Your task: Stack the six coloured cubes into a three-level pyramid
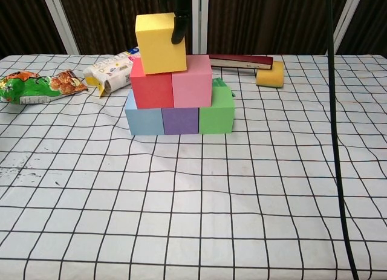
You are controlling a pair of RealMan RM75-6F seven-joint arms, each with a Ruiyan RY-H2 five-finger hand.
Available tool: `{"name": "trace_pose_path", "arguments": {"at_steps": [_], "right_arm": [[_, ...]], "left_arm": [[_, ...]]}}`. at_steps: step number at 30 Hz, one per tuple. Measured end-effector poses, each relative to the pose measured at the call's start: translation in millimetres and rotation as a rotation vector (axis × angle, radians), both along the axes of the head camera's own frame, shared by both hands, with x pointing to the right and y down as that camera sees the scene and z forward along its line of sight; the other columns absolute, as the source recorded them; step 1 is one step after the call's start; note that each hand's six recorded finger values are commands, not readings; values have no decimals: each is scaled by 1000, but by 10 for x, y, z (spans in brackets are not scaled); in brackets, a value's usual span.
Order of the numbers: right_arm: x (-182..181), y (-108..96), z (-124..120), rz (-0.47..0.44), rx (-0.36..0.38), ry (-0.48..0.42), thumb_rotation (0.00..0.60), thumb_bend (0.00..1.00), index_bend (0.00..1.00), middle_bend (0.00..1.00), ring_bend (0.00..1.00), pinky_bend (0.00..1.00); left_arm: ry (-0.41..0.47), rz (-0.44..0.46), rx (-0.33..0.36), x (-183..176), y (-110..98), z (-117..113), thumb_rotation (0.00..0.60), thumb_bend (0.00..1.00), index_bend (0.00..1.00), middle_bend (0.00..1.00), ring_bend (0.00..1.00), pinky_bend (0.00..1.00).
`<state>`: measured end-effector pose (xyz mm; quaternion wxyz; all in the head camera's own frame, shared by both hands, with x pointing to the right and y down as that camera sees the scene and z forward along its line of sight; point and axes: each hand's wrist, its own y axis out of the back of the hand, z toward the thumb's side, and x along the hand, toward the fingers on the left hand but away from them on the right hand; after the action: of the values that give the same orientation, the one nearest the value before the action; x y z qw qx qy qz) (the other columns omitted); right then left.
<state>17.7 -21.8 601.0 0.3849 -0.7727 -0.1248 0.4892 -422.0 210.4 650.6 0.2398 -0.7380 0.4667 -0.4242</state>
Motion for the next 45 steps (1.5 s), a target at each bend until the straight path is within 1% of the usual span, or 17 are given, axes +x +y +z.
{"name": "trace_pose_path", "arguments": {"at_steps": [12, 28, 45], "right_arm": [[10, 9, 22, 23, 16, 24, 600, 125, 0, 549, 132, 0], [12, 29, 39, 63, -17, 18, 600, 125, 0, 554, 132, 0], [4, 16, 45, 53, -11, 14, 600, 134, 0, 555, 132, 0]], "left_arm": [[5, -4, -1, -11, -3, -1, 600, 3, 75, 167, 32, 67], [5, -6, -1, -23, 3, 5, 600, 3, 75, 167, 32, 67], [4, -3, -9, -23, 11, 19, 600, 4, 75, 167, 32, 67]]}}
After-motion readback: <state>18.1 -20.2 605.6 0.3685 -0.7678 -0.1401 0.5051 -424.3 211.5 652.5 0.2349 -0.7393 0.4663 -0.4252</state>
